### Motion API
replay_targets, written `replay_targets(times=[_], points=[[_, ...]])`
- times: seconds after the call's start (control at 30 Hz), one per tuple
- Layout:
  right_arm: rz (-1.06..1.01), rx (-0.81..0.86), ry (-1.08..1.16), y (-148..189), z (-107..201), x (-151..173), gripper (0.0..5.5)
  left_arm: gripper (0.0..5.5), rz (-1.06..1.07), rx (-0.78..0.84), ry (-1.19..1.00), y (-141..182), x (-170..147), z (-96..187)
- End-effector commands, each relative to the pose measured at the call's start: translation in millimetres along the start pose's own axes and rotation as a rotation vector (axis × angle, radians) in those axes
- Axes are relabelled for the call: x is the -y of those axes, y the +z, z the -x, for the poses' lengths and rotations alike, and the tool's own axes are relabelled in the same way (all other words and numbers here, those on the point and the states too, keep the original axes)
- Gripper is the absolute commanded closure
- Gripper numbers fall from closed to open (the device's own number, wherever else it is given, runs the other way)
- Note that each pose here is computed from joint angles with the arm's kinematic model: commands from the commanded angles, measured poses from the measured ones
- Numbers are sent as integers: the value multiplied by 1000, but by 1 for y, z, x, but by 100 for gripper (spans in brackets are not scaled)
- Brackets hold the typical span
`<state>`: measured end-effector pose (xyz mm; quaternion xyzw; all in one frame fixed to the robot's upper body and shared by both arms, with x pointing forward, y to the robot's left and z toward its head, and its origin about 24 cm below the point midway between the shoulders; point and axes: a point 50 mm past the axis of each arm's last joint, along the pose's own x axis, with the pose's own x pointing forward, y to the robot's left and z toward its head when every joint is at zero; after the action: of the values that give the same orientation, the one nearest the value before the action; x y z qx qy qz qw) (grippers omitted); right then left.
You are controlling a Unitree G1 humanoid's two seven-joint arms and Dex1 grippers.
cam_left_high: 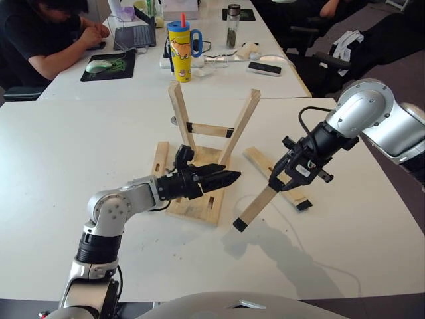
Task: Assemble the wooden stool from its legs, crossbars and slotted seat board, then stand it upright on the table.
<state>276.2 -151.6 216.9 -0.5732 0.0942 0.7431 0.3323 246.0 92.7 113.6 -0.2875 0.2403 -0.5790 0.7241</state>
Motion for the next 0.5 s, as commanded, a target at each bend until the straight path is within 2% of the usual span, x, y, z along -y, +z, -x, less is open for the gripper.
replay_targets(times=[0.03, 0.27, 0.5], points=[[25, -3, -34, 5, 2, 6, 415, 63, 33, -117, -57, -8, 3, -5], [22, 31, -62, 12, 2, 10, 415, 63, 43, -155, -96, -13, 6, -9], [-1, 47, -83, 14, 4, 13, 415, 166, 38, -195, -112, -17, 7, -10]])
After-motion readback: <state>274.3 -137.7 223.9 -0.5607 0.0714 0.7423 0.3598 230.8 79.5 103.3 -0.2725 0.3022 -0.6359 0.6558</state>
